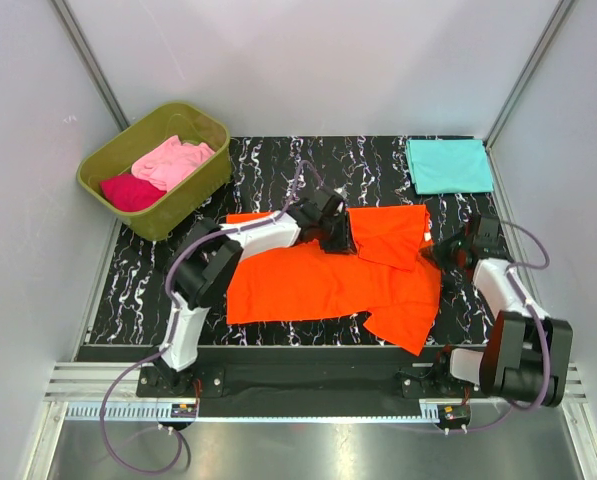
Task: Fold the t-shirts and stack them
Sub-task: Fold the tshirt
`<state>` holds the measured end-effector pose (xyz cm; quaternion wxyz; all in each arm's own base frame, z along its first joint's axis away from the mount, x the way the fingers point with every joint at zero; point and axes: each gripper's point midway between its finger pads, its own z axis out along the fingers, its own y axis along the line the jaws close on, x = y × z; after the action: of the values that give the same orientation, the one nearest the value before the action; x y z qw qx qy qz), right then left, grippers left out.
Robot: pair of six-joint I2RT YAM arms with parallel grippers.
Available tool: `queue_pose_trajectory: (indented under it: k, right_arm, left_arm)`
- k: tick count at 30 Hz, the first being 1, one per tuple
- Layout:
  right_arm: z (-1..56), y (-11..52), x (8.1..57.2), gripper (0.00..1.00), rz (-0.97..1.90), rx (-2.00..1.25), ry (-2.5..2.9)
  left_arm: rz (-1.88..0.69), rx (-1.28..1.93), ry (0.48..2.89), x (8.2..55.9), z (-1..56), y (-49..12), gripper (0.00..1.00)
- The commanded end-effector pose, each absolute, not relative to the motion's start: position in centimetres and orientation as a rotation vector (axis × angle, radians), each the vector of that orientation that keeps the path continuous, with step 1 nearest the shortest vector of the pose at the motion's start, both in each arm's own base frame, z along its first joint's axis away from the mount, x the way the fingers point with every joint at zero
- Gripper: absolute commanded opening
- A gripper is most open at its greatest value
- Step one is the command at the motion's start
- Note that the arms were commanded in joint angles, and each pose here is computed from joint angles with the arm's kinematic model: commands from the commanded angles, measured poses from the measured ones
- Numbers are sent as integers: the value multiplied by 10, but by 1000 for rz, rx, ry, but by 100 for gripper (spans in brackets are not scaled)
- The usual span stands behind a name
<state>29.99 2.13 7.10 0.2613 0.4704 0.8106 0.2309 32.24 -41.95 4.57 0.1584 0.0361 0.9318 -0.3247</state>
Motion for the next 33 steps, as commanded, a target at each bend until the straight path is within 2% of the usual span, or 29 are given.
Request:
queue_pose_trajectory:
  k: [1, 4, 15, 26, 33]
  right_arm:
    - [97, 11, 338, 19, 592, 1137, 2181]
    - [96, 10, 368, 13, 606, 1056, 2224]
    - [64, 1, 450, 11, 662, 1053, 2210]
    - [1, -41, 452, 9, 398, 1310, 2238]
    - [19, -43, 475, 10, 447, 1289, 2191]
  left_arm:
    - [-904, 148, 2518, 342, 104, -398, 32]
    - [-870, 142, 2490, 353, 111, -382, 34]
    - [-747, -106, 2601, 413, 50, -293, 35]
    - [-551, -225, 2679, 436, 0, -252, 36]
    - [-572, -178, 2645, 461, 6, -259, 38]
